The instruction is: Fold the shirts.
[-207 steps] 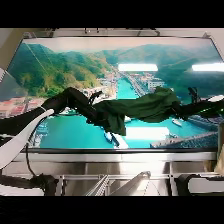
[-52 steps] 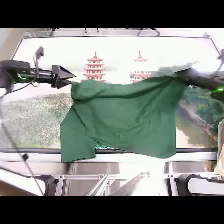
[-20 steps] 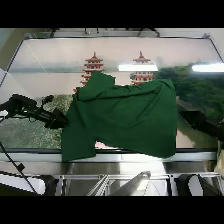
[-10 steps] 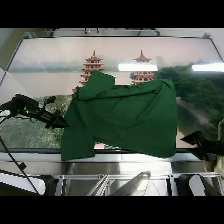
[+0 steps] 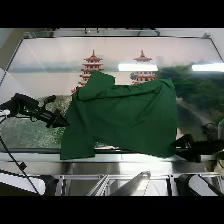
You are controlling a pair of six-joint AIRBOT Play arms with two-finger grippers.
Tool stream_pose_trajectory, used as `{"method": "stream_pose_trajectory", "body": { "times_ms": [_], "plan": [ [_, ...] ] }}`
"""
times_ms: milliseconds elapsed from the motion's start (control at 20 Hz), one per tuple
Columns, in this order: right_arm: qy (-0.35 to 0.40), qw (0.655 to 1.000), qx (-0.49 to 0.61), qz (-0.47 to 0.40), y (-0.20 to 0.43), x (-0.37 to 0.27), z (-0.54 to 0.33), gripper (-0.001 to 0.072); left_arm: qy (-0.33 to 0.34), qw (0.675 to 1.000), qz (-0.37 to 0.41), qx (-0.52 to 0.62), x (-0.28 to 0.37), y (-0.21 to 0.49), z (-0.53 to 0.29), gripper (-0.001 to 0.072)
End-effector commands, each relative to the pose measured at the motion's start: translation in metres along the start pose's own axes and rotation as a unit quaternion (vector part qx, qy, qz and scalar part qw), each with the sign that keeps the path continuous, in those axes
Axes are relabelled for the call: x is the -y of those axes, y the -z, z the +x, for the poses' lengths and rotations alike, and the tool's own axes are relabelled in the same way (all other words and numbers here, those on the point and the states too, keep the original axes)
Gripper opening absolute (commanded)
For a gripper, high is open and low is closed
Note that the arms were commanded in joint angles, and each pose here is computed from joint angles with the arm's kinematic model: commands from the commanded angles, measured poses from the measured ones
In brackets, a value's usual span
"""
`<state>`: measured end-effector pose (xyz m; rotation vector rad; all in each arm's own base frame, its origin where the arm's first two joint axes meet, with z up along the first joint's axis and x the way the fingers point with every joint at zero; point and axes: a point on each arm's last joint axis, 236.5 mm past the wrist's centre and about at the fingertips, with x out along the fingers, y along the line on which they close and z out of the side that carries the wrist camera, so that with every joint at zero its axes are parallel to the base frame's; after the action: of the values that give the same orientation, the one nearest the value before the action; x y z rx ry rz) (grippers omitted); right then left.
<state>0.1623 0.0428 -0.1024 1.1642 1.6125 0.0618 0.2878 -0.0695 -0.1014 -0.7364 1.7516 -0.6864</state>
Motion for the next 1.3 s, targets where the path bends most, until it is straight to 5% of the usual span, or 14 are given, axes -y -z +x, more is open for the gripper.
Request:
{"method": "stream_pose_trajectory", "body": {
  "times_ms": [0, 100, 150, 200, 250, 350, 450, 600, 700, 800, 950, 1050, 1150, 1250],
  "plan": [
    [-0.018, 0.996, -0.071, -0.044, 0.015, -0.013, 0.03, 0.055, 0.005, 1.0, 0.001, -0.007, 0.003, 0.003, 0.0, 0.0033],
    [-0.058, 0.992, -0.071, -0.085, 0.012, -0.036, 0.042, 0.0249, 0.005, 1.0, 0.001, -0.007, 0.003, 0.003, 0.0, 0.0033],
    [-0.081, 0.99, -0.064, -0.099, 0.009, -0.048, 0.043, 0.0193, 0.006, 1.0, 0.0, -0.007, 0.003, 0.003, 0.0, 0.0033],
    [-0.114, 0.985, -0.057, -0.116, 0.008, -0.063, 0.041, 0.0054, 0.01, 1.0, 0.0, -0.009, 0.005, 0.004, 0.0, 0.0032],
    [-0.15, 0.978, -0.053, -0.137, 0.008, -0.081, 0.034, 0.002, 0.027, 1.0, 0.0, -0.009, 0.014, 0.004, -0.001, 0.0031],
    [-0.244, 0.949, -0.035, -0.197, 0.015, -0.13, 0.006, 0.0019, 0.092, 0.995, 0.029, 0.013, 0.054, 0.0, -0.011, 0.0031],
    [-0.37, 0.885, 0.023, -0.281, 0.029, -0.205, -0.058, 0.0019, 0.184, 0.975, 0.105, 0.069, 0.13, 0.001, -0.047, 0.0031],
    [-0.526, 0.693, 0.161, -0.465, 0.11, -0.313, -0.215, 0.0019, 0.255, 0.898, 0.315, 0.172, 0.271, 0.053, -0.136, 0.0031],
    [-0.516, 0.549, 0.297, -0.587, 0.195, -0.356, -0.304, 0.0018, 0.15, 0.825, 0.472, 0.272, 0.342, 0.111, -0.184, 0.0031],
    [-0.442, 0.46, 0.446, -0.628, 0.251, -0.385, -0.36, 0.0017, 0.019, 0.715, 0.557, 0.421, 0.406, 0.164, -0.242, 0.0032],
    [-0.369, 0.349, 0.609, -0.61, 0.309, -0.409, -0.425, 0.0016, -0.166, 0.539, 0.569, 0.598, 0.48, 0.235, -0.312, 0.0032],
    [-0.337, 0.3, 0.664, -0.597, 0.33, -0.42, -0.454, 0.0015, -0.21, 0.456, 0.579, 0.643, 0.521, 0.263, -0.334, 0.0032],
    [-0.314, 0.291, 0.673, -0.603, 0.329, -0.429, -0.466, 0.0015, -0.214, 0.448, 0.571, 0.654, 0.531, 0.264, -0.354, 0.0032],
    [-0.287, 0.393, 0.649, -0.585, 0.275, -0.428, -0.457, 0.0016, -0.262, 0.495, 0.516, 0.648, 0.493, 0.235, -0.378, 0.0032]
  ]
}}
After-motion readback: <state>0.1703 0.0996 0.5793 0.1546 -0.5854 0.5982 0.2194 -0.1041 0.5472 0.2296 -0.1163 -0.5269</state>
